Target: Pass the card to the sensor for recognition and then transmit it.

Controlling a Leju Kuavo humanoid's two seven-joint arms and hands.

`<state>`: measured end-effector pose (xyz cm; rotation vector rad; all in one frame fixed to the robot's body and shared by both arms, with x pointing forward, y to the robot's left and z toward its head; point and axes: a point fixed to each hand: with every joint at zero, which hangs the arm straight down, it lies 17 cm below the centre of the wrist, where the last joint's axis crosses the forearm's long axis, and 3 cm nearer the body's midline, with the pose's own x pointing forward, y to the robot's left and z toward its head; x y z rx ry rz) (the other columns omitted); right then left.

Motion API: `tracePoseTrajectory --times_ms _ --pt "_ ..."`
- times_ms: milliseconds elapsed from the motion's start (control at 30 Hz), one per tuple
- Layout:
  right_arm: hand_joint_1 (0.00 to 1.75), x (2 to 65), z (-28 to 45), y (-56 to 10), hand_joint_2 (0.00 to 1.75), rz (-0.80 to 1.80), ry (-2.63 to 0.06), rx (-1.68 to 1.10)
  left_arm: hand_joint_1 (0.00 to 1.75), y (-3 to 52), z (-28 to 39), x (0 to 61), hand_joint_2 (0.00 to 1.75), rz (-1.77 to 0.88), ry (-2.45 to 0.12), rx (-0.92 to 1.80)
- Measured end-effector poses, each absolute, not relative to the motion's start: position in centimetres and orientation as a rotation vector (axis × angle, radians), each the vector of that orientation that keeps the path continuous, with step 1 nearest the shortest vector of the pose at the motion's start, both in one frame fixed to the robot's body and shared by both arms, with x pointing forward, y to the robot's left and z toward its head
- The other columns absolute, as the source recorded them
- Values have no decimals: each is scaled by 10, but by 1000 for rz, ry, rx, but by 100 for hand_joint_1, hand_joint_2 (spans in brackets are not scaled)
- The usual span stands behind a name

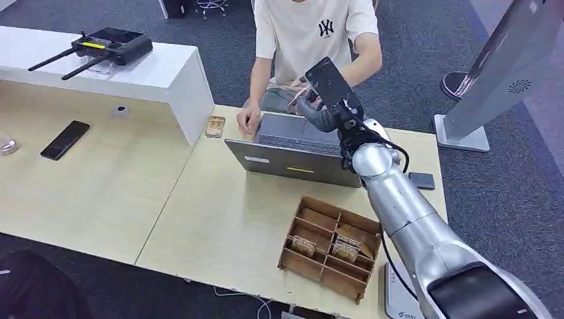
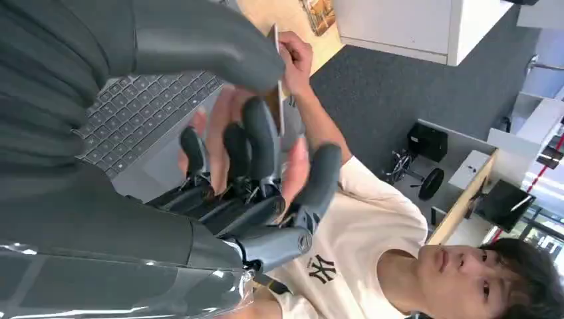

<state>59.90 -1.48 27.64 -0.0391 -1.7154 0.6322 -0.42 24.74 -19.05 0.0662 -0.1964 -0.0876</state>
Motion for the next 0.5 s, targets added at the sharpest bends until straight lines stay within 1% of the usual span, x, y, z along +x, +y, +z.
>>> tracePoseTrajectory --times_ms 200,500 --pt "0 597 276 -14 175 633 -1737 -29 0 244 -185 -1 0 -28 -197 64" --pt "0 566 278 -3 175 532 -1817 135 0 232 -178 5 0 53 -206 67"
